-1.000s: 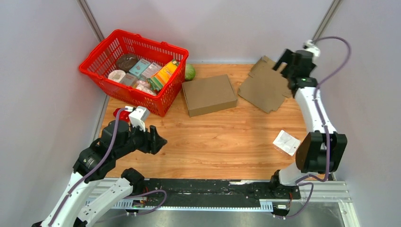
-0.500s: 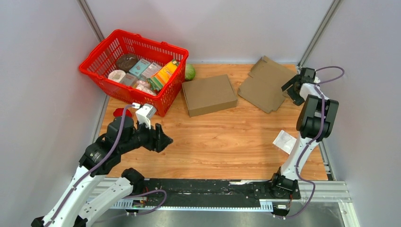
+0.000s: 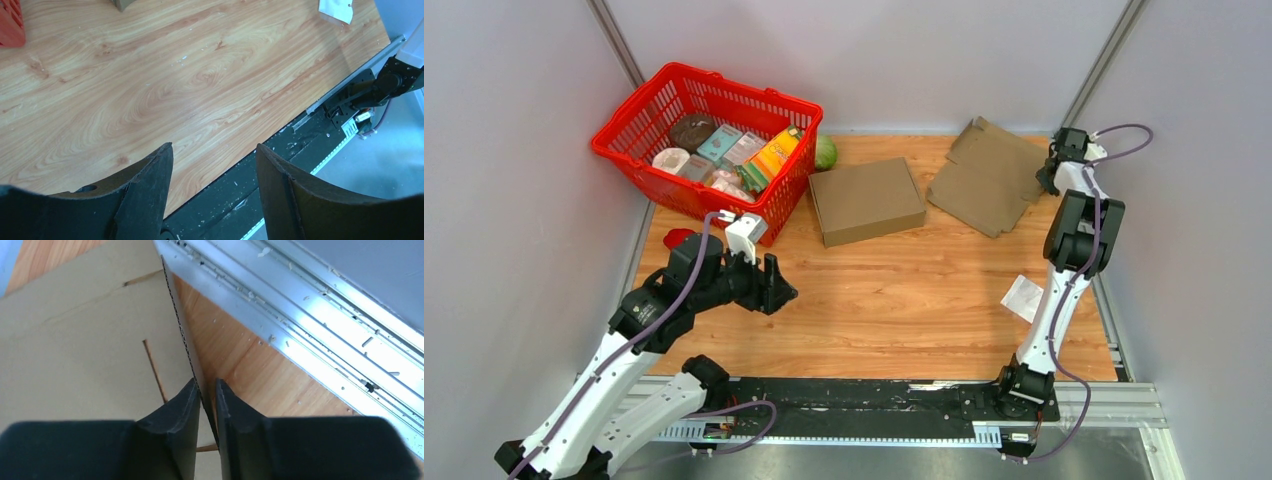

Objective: Fold the paper box

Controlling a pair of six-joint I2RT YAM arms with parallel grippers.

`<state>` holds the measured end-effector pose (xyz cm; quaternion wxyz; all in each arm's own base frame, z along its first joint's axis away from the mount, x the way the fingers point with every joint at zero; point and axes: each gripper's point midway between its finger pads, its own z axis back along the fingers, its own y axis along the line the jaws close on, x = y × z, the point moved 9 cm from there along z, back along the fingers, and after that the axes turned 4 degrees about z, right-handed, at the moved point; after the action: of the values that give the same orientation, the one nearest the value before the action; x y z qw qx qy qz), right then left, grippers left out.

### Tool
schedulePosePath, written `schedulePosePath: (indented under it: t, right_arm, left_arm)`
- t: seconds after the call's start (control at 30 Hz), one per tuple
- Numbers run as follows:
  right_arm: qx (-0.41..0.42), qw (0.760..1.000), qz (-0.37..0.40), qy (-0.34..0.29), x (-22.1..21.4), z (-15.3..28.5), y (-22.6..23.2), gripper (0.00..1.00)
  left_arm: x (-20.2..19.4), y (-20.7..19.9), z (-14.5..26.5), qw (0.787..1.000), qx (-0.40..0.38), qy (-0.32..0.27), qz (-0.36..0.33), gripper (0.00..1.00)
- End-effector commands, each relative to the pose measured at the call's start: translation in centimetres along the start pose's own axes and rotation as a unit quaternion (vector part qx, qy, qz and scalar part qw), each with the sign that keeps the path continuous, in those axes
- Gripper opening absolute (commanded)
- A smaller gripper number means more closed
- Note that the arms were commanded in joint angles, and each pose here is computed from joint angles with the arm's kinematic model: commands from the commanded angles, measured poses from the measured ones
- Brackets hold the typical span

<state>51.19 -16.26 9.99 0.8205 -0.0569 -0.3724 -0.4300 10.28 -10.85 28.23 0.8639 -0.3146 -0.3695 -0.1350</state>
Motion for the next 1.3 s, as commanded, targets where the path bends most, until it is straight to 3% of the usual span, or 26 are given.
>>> schedulePosePath:
  t: [0.0, 0.07, 0.13, 0.3, 0.33, 0.4, 0.57, 0.7, 0.8, 0.83, 0.9, 0.93, 1.07, 1.2, 1.23, 1.27]
  right_arm:
    - [-0.041, 0.997, 0.003, -0.069, 3.8, 1.7, 0.7, 0.19]
    - [-0.036, 0.993, 0.005, -0.11, 5.7, 4.3, 1.3, 0.08]
    - [-0.009, 0.986, 0.002, -0.169, 8.7, 9.9, 3.1, 0.0]
    - [0.014, 0.962, 0.077, -0.262, 11.4, 23.3, 6.4, 0.0]
    - [0.028, 0.952, 0.081, -0.294, 12.2, 27.7, 6.2, 0.0]
    - [0.055, 0.944, 0.129, -0.3, 11.0, 32.3, 7.2, 0.0]
    - [0.217, 0.905, 0.201, -0.307, 6.6, 44.8, 7.4, 0.0]
    - [0.375, 0.853, 0.249, -0.265, 0.9, 51.2, 7.3, 0.0]
    - [0.528, 0.764, 0.289, -0.231, -3.0, 55.7, 6.4, 0.0]
    - [0.594, 0.725, 0.294, -0.187, -5.3, 56.0, 6.5, 0.0]
    - [0.669, 0.675, 0.288, -0.122, -7.9, 56.6, 5.3, 0.0]
    - [0.697, 0.652, 0.271, -0.123, -8.0, 57.2, 5.3, 0.0]
    - [0.741, 0.628, 0.234, -0.038, -10.1, 57.4, 4.7, 0.0]
    - [0.75, 0.619, 0.233, 0.015, -11.0, 57.4, 4.2, 0.0]
    - [0.754, 0.614, 0.233, 0.023, -11.2, 57.6, 4.0, 0.0]
    - [0.755, 0.613, 0.231, 0.029, -11.2, 57.6, 3.7, 0.0]
  left_arm:
    - [0.4, -0.4, 0.3, 1.0, -0.011, -0.021, 0.009, 0.68]
    - [0.3, -0.5, 0.8, 0.999, -0.01, -0.029, 0.019, 0.68]
    - [0.3, -0.7, 1.6, 0.999, -0.012, -0.046, 0.023, 0.68]
    - [0.2, -0.7, 2.5, 0.997, -0.012, -0.075, 0.023, 0.68]
    - [0.2, -0.5, 2.5, 0.997, -0.005, -0.077, 0.019, 0.67]
    - [0.5, -0.2, 2.5, 0.997, 0.014, -0.076, 0.011, 0.67]
    - [2.6, -1.3, 3.6, 0.995, 0.013, -0.095, 0.004, 0.68]
    - [4.0, -0.9, 4.4, 0.991, 0.065, -0.117, 0.0, 0.68]
    - [5.0, -1.0, 5.8, 0.988, 0.076, -0.135, -0.018, 0.77]
    - [5.4, -1.1, 6.5, 0.986, 0.076, -0.145, -0.031, 0.79]
    - [5.7, -1.4, 7.3, 0.987, 0.05, -0.149, -0.036, 0.89]
    - [5.8, -1.6, 7.4, 0.988, 0.033, -0.145, -0.049, 0.9]
    - [5.9, -1.5, 6.5, 0.989, -0.021, -0.143, -0.028, 0.9]
    - [7.2, 0.6, 3.3, 0.975, -0.08, -0.207, 0.007, 0.9]
    - [6.3, 2.8, 1.6, 0.974, -0.069, -0.205, 0.068, 0.9]
    - [7.1, 3.1, 1.2, 0.965, -0.091, -0.239, 0.054, 0.9]
